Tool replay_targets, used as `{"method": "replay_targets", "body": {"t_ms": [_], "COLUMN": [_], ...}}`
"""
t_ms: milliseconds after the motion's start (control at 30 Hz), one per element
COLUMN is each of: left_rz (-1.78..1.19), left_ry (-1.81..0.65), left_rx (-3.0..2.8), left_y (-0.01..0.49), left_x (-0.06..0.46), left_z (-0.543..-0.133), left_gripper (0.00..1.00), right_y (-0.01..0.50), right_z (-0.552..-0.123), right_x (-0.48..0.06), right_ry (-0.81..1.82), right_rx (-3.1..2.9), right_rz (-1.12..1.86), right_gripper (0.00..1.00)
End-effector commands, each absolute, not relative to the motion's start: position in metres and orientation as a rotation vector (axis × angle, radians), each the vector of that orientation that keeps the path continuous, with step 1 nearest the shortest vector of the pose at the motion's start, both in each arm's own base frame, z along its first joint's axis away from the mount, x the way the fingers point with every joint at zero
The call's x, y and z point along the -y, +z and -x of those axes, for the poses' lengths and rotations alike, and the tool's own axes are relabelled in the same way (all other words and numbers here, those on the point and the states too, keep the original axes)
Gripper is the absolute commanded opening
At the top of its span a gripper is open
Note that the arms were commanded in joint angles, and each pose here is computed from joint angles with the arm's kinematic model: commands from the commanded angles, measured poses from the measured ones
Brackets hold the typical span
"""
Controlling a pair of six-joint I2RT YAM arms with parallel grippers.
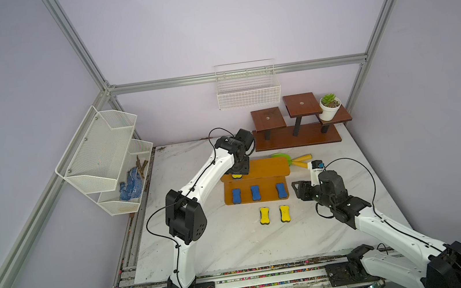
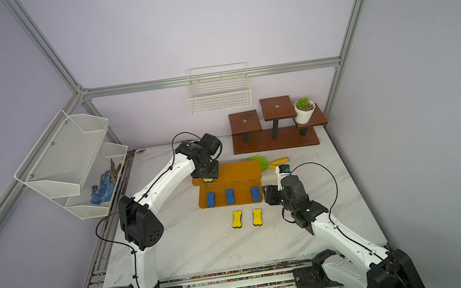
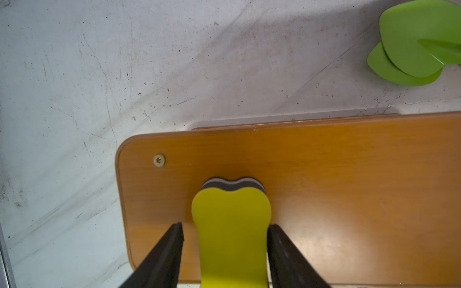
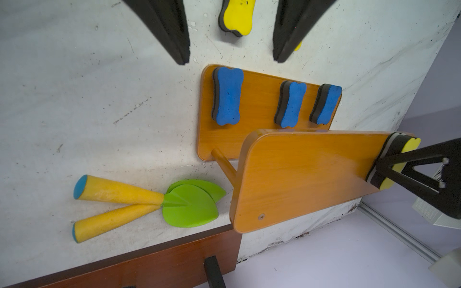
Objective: Remove the whiteboard erasers from the shelf
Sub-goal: Pick up the whiteboard eraser from the shelf.
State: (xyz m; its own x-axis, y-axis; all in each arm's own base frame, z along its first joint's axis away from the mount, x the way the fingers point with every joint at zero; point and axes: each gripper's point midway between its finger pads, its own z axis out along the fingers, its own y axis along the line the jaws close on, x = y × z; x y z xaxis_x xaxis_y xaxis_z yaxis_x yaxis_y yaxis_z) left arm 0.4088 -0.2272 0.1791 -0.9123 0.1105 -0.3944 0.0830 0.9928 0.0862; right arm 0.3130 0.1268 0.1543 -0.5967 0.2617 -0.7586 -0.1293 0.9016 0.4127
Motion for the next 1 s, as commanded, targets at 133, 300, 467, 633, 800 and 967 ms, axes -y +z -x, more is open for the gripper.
{"method": "replay_targets", "body": {"t_ms": [133,300,467,633,800,967], "left_rz": [-0.131,-0.117,-0.095,-0.072,-0.048,-0.010], "left_ry": [0.086,0.095,0.088,0.089,0.075,0.000], "left_rx": [-2.705,-2.703,-2.693,-2.676,-2.672,-2.656], "left_y": [0.189,0.191,0.199,0.208,0.213,0.231], "left_x": [0.227,0.224,0.220,0.213,0.210,0.208], "left_z": [-0.412,-0.410,-0.404,-0.398,-0.393,-0.378], "left_gripper": [0.39,0.27,0.22,0.22,0.21,0.20], "right_y": [0.167,0.170,0.170,0.172,0.172,0.174], "right_z": [-0.316,-0.315,-0.314,-0.314,-0.314,-0.314], "right_x": [-0.126,-0.125,-0.125,-0.124,-0.124,-0.124], "right_ry": [0.536,0.531,0.533,0.533,0.534,0.535], "right_rx": [-2.097,-2.090,-2.089,-2.085,-2.083,-2.083], "right_rz": [-0.089,-0.090,-0.091,-0.092,-0.091,-0.089], "right_gripper": [0.58,0.59,0.59,0.59,0.59,0.58]}}
